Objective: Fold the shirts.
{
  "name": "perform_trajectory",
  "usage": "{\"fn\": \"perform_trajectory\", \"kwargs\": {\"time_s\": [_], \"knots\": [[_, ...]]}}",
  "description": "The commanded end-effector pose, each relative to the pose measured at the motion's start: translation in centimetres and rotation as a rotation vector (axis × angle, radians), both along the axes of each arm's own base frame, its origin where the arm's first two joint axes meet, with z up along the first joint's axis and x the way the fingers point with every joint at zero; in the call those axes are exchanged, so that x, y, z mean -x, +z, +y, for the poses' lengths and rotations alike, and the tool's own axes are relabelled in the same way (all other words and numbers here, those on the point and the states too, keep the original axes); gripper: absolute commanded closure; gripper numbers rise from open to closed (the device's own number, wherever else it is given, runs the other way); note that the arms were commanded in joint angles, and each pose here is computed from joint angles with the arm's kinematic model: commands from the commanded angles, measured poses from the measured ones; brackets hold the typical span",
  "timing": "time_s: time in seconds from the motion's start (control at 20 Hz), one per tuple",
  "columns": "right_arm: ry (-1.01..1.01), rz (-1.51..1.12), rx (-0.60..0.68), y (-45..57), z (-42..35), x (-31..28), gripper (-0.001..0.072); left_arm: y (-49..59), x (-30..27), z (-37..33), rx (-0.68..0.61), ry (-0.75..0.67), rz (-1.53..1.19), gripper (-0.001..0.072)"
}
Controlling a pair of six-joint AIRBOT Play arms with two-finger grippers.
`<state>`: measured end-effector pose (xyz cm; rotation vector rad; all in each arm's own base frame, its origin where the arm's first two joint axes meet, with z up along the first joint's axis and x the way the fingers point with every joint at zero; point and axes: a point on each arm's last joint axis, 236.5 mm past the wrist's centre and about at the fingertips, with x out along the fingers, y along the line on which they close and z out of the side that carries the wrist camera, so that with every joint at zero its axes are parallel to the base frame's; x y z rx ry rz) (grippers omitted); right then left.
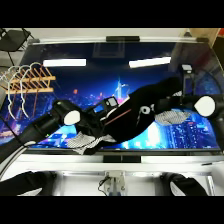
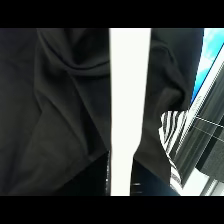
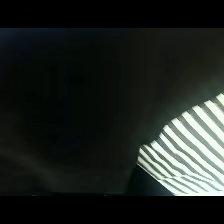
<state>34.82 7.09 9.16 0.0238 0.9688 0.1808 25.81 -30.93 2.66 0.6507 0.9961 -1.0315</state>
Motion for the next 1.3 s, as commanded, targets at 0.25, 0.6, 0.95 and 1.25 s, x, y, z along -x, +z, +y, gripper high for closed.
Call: {"fn": "perform_trajectory", "kwargs": {"time_s": [0.25,0.6,0.95,1.25], "knots": [[-0.061,-0.473,0.243,17.0,-5.7,-1.6,0.0652,0.0,-0.4,0.3,0.004,0.015,0.005,0.0656],[-0.026,-0.496,0.282,16.5,-4.8,-7.9,0.0574,0.1,0.7,-0.9,0.013,-0.025,-0.003,0.0656],[0.009,-0.474,0.368,18.0,-6.0,-5.0,0.0072,0.6,-0.7,-1.2,0.057,0.040,-0.021,0.0656],[0.131,-0.123,0.043,12.2,-2.1,0.7,0.0158,0.6,-1.1,-0.8,0.056,0.052,-0.022,0.0656]]}}
